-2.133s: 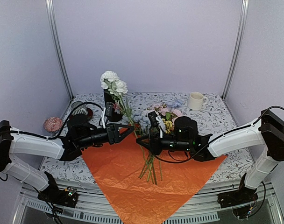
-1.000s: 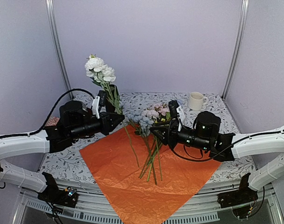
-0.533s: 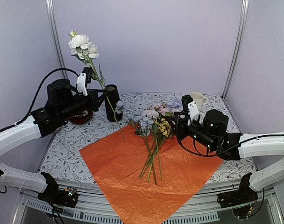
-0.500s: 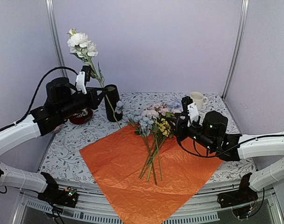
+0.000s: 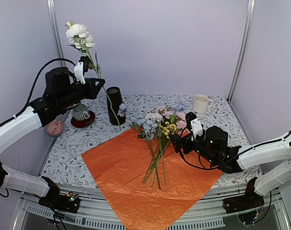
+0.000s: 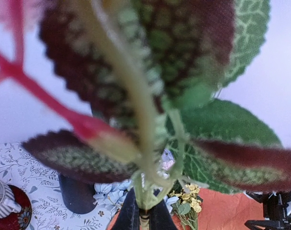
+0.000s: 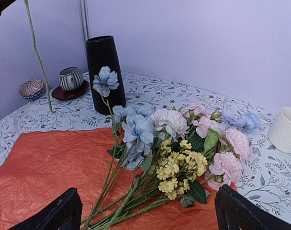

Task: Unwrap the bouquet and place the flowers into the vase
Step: Place the fake flower in the vase.

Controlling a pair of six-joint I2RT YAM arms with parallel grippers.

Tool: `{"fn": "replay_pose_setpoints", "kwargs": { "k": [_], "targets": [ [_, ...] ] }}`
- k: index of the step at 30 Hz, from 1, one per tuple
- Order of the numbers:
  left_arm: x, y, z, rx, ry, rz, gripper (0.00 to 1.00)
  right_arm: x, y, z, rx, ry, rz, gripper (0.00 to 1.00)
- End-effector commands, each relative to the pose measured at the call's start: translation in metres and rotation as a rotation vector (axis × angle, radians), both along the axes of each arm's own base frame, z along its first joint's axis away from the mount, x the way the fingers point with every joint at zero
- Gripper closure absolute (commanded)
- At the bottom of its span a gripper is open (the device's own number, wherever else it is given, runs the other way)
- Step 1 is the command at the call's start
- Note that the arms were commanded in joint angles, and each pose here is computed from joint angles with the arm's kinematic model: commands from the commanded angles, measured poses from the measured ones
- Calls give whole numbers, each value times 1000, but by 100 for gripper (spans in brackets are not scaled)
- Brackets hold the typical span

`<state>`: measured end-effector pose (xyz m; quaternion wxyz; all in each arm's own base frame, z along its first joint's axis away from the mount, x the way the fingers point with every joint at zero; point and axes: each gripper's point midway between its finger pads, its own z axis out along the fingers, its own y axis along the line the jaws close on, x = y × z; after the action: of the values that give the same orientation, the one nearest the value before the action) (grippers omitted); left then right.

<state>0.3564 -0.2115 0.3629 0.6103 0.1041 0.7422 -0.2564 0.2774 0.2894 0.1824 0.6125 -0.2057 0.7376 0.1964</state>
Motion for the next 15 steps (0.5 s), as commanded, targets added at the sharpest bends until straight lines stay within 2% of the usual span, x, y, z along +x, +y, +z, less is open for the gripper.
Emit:
{"fn": "replay_pose_setpoints", "kwargs": {
  "k": [1,15],
  "targets": [
    [8,8,22,9,-44,13,99,5,-3,4,37,-16,-28,1],
    [33,17,56,38,-104,43,99,4,-2,7,38,-27,-22,1]
  ]
}}
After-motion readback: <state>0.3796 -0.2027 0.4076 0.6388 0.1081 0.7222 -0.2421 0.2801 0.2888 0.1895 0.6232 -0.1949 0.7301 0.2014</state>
